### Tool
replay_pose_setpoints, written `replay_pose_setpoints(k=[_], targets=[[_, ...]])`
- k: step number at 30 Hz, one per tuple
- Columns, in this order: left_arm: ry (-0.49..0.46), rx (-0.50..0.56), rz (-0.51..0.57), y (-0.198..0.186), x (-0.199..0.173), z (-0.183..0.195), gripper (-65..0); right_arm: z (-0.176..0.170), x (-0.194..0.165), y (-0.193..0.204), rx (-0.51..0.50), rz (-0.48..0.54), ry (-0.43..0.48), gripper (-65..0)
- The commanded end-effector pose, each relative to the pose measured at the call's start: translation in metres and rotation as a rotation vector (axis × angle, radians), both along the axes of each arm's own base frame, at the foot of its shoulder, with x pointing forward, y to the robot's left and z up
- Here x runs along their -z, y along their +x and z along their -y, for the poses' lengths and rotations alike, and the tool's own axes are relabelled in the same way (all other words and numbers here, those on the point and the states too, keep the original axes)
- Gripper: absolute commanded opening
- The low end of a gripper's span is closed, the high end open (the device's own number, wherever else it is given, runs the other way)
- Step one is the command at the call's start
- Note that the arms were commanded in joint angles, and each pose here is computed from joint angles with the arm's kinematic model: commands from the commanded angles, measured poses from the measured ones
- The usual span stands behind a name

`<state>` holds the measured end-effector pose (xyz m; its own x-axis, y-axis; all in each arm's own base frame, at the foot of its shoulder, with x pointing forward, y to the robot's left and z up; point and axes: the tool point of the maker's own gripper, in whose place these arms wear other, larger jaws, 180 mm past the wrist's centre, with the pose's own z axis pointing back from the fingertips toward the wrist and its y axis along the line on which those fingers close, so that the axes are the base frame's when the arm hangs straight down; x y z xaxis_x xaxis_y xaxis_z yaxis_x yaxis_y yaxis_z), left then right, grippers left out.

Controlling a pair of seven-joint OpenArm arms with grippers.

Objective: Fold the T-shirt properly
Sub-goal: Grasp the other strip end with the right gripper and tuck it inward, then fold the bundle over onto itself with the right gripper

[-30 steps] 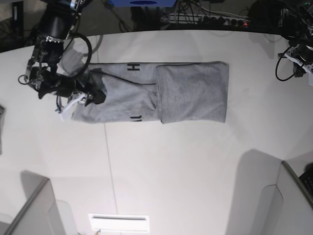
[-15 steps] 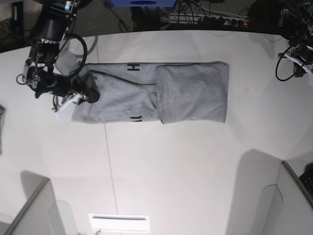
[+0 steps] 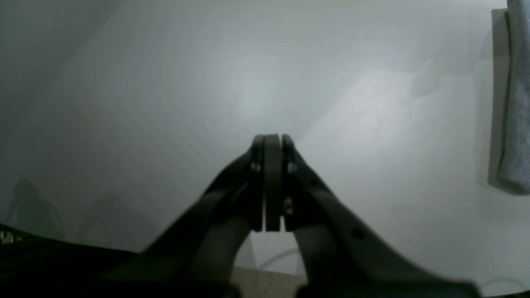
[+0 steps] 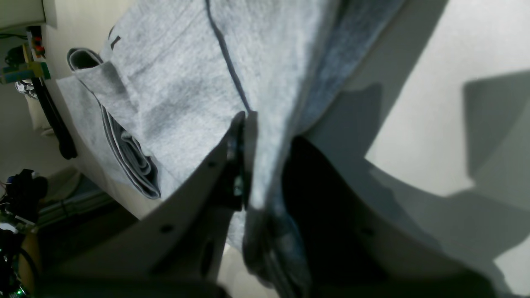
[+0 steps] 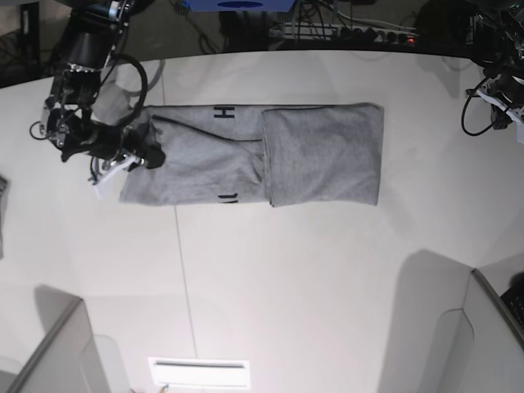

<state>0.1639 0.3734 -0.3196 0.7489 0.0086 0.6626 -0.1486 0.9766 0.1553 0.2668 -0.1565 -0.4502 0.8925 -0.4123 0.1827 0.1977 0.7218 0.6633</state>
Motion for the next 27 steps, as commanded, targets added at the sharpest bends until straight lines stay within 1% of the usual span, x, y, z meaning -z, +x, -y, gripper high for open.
replay_pose_setpoints(k=[1,3,7,9,11,13,18,20,23,27], targets=[[0.027,0.010,0.027,0.003,-0.011,-0.004,-65.0,0.017,0.008,-0.008,-0.020,-0.045,-0.089,-65.0],[0.027,0.010,0.023,0.002,-0.010,-0.004,-65.0,0.025,-0.004,0.000,-0.023,-0.003,-0.123,-65.0],[0.033,0.010,0.022,0.002,-0.011,-0.006,-65.0,0.029,-0.029,0.014,-0.038,0.084,-0.170,-65.0],[0.035,0.010,0.022,0.002,-0.011,-0.006,-65.0,0.030,-0.036,0.018,-0.024,0.094,-0.176,-65.0],[0.037,0.012,0.026,0.004,-0.013,-0.006,-65.0,0.031,-0.039,0.019,0.014,0.066,-0.170,-65.0],[0.037,0.012,0.027,0.004,-0.013,-0.006,-65.0,0.029,-0.047,0.022,0.026,0.072,-0.172,-65.0],[0.041,0.013,0.025,0.004,-0.013,-0.007,-65.0,0.004,-0.069,0.032,-0.063,0.151,-0.205,-65.0],[0.041,0.013,0.026,0.004,-0.014,-0.007,-65.0,-0.005,-0.072,0.033,-0.091,0.165,-0.206,-65.0],[0.041,0.013,0.028,0.005,-0.014,-0.007,-65.0,-0.017,-0.078,0.034,-0.078,0.156,-0.199,-65.0],[0.040,0.015,0.027,0.005,-0.013,-0.006,-65.0,-0.031,-0.092,0.037,-0.097,0.187,-0.202,-65.0]])
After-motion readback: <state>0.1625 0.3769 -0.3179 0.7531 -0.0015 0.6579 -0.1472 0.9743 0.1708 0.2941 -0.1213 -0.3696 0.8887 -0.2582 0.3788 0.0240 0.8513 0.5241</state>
